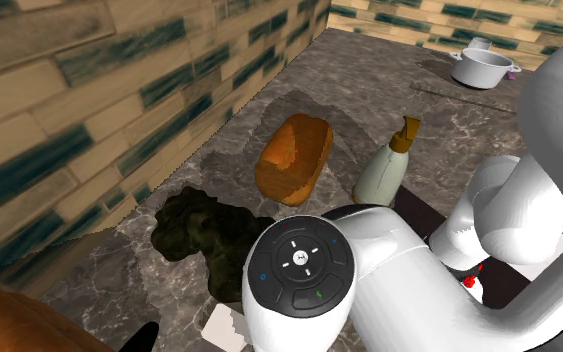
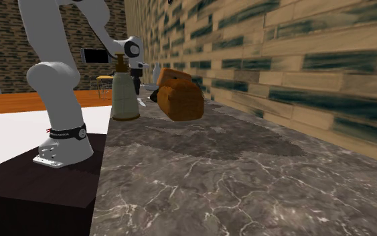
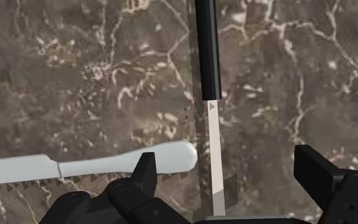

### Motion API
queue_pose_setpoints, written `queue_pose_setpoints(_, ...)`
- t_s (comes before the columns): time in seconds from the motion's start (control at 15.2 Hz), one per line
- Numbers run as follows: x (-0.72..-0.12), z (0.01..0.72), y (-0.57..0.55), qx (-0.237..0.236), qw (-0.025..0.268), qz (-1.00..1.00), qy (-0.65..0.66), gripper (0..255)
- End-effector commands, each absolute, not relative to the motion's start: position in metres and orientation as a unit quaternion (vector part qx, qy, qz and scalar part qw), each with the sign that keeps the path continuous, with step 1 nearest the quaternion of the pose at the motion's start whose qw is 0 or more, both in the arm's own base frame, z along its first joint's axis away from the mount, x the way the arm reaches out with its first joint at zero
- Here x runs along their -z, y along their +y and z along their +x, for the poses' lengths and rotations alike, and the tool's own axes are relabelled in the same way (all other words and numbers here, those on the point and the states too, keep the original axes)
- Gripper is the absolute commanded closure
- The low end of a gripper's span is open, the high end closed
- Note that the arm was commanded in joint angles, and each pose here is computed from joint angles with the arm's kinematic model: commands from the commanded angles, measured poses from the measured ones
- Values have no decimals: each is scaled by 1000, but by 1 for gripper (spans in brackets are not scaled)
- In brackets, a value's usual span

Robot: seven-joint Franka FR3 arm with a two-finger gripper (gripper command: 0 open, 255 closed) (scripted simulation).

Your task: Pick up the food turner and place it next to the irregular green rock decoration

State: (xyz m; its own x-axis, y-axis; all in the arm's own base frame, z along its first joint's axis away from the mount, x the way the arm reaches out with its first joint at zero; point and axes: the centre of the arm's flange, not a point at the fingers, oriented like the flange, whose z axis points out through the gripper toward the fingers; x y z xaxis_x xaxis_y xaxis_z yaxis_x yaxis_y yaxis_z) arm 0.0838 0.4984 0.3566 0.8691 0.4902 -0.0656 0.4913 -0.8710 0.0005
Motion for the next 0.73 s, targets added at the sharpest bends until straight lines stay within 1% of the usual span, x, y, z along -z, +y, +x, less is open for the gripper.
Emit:
queue_pose_setpoints(0.0,-377,85,499,32,9,967,254,0)
queue_pose_setpoints(0.13,-400,87,499,32,9,967,254,0)
queue_pose_setpoints(0.66,-400,87,499,32,9,967,254,0)
